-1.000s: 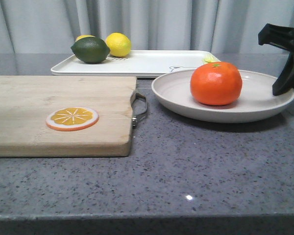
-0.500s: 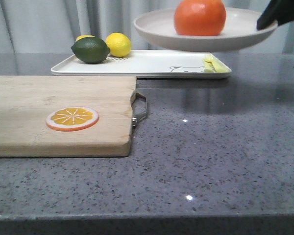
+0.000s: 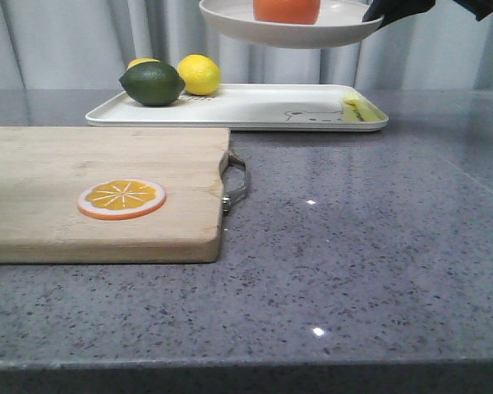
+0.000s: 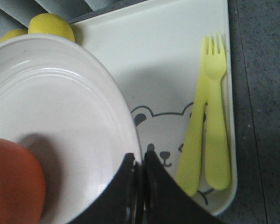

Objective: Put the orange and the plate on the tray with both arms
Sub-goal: 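Lift the plate with the orange and carry it over the tray, then lower the plate onto the tray and open the right gripper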

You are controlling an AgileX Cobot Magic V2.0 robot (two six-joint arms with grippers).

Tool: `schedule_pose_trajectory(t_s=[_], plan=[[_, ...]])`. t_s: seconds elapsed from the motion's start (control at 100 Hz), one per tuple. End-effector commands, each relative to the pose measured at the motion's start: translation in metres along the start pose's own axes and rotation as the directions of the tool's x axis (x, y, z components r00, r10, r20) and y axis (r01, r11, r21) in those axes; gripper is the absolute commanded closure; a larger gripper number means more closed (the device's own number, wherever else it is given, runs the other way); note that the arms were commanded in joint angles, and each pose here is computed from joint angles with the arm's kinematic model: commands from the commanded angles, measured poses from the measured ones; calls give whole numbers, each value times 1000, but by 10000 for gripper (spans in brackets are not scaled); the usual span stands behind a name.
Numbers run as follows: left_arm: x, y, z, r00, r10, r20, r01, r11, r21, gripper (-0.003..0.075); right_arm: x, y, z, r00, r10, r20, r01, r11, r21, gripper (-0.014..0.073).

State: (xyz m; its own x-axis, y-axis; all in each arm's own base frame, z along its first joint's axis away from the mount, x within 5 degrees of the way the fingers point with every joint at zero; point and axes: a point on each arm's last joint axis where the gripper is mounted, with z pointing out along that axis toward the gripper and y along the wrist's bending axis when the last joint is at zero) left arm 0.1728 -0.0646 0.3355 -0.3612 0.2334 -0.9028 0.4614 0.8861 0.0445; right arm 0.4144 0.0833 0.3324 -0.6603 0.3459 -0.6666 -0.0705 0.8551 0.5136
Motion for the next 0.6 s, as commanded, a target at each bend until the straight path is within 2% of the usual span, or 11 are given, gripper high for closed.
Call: schedule_pose_trajectory(t_s=[0.0,0.21,0.59], plan=[[-15,2,-7,995,-18,98,20,999,-26,155,-27,17,-10,994,-8,106,14,998,-60,687],[-15,2,-7,995,-18,98,20,999,-26,155,-40,17,24,996,-58,72,64,995,-80,687],[-15,2,-7,995,-18,98,20,999,-26,155,-42,6,65,998,-49,43,53,995,-87,687]])
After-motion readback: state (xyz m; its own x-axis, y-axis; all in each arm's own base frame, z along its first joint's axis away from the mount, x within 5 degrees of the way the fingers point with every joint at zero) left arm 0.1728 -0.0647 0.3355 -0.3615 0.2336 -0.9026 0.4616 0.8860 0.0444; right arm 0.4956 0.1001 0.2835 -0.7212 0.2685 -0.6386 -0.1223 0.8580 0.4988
